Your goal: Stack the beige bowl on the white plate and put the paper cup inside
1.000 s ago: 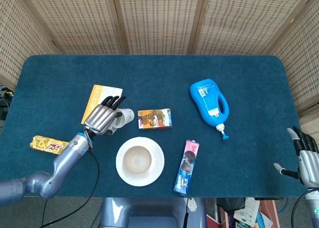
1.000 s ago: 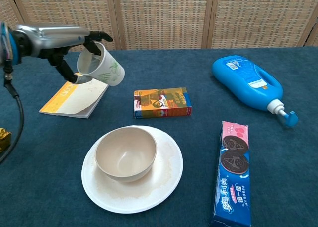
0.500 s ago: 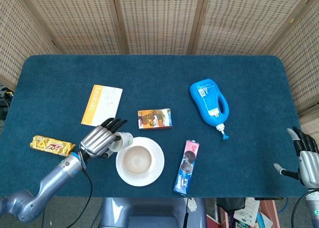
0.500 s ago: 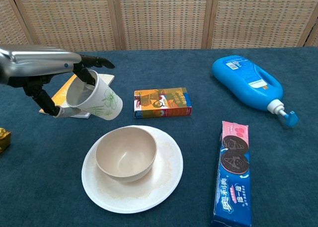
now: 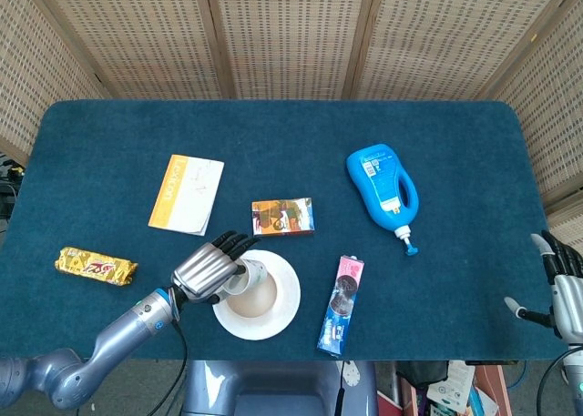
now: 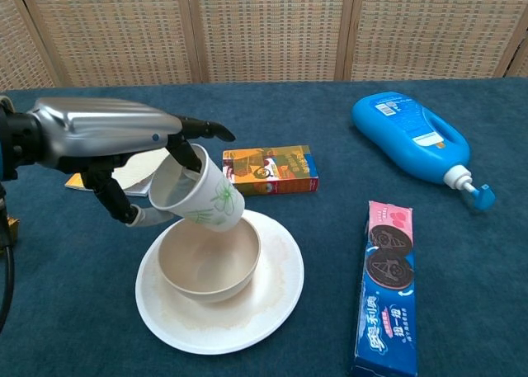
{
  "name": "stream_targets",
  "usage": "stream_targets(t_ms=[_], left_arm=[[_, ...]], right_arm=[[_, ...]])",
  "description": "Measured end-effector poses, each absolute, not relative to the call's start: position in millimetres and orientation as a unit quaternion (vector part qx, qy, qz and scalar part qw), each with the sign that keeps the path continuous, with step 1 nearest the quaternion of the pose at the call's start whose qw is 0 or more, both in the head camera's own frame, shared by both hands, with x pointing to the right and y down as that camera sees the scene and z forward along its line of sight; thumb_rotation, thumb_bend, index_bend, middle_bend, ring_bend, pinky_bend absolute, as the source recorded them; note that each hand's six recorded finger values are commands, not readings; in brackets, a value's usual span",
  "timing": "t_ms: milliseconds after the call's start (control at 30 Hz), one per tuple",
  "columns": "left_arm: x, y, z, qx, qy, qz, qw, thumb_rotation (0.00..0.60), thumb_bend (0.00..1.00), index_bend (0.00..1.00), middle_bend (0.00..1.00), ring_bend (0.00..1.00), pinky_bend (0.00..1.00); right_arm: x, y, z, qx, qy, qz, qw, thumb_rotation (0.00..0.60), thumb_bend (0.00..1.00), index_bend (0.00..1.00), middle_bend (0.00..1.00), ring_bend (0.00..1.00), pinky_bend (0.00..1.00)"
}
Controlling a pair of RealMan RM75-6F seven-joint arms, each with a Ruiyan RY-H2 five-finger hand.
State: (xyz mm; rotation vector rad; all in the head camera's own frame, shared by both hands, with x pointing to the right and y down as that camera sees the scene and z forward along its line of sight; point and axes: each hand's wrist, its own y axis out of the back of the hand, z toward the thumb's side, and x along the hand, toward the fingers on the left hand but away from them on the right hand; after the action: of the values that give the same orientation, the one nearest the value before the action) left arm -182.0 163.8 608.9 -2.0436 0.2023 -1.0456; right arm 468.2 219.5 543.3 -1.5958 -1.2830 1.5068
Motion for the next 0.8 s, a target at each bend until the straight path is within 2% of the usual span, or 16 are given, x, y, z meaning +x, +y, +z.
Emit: stream_targets(t_ms=[600, 800], left_arm=[[-178, 182, 622, -0.808, 0.042, -0.426, 0.406, 0.6, 0.41, 0.67, 0.0, 0.0, 0.02], [-179, 183, 629, -0.805, 0.037, -0.434, 0.404, 0.6, 0.41, 0.62, 0.0, 0.0, 0.02]], right_arm=[[469, 220, 542, -0.6, -0.484, 0.565, 0.295, 0.6, 0.14, 0.0, 0.0, 0.0, 0.0], [470, 220, 542, -0.599, -0.485, 0.565, 0.294, 0.6, 0.14, 0.0, 0.0, 0.0, 0.0]])
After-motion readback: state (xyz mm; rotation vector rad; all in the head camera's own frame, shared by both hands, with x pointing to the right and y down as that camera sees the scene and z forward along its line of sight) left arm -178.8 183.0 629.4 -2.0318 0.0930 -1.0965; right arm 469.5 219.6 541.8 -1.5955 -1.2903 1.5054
